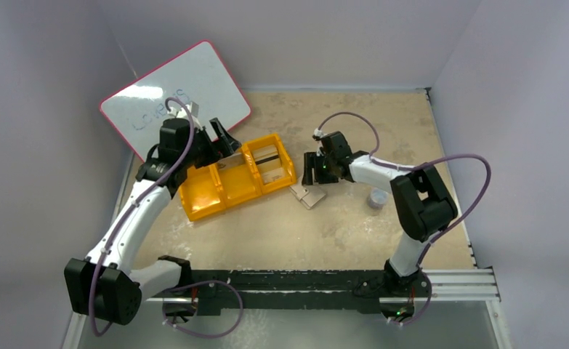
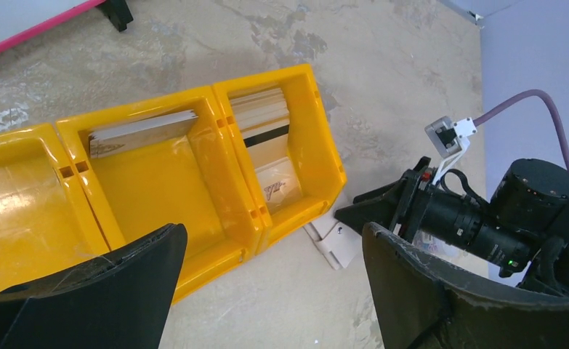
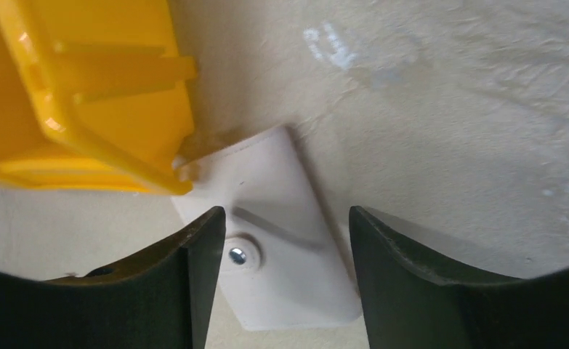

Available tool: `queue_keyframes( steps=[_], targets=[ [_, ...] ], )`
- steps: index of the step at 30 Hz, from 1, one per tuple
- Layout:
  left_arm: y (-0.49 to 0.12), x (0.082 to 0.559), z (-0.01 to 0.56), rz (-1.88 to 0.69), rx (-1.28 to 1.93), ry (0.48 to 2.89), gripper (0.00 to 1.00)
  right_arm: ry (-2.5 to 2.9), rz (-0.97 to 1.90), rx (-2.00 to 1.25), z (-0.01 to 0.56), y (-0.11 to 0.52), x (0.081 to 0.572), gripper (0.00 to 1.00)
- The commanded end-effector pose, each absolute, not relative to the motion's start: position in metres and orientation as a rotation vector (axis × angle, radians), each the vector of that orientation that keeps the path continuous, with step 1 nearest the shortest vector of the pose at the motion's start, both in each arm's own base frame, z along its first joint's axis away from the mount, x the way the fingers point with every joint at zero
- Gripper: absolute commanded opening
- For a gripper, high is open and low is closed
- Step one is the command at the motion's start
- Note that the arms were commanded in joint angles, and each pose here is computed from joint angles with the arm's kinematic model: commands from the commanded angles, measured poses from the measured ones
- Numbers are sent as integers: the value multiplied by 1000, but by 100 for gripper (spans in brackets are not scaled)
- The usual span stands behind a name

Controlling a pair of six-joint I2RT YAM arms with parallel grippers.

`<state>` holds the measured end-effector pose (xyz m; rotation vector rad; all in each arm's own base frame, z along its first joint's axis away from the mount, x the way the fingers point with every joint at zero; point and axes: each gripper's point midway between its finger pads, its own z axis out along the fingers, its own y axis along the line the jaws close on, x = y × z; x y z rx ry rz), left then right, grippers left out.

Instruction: Take the credit cards out of the card holder

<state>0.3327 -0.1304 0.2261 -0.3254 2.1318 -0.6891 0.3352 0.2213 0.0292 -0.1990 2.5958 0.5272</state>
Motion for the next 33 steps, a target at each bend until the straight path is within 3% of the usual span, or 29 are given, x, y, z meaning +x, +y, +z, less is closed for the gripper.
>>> queue_keyframes(
  steps=[1,4,10,17,20,26,33],
  targets=[
    [-124,327,233,-673,-331,2099,91,2572,521,-372,34,238,314,60],
    [-124,324,230,-674,-332,2101,91,2624,472,-361,25,232,292,41],
    [-137,317,223,-717,-288,2118,89,2653,611,-256,31,230,251,24],
    [-177,293,196,-762,-215,2175,82,2615,918,-204,52,250,207,28],
    [-196,279,180,-734,-186,2211,78,2539,1005,-151,67,251,201,36],
    [-232,253,152,-694,-165,2242,73,2488,859,-17,71,229,212,47],
    [-291,240,124,-667,-99,2300,72,2467,669,248,60,201,228,49]
  ],
)
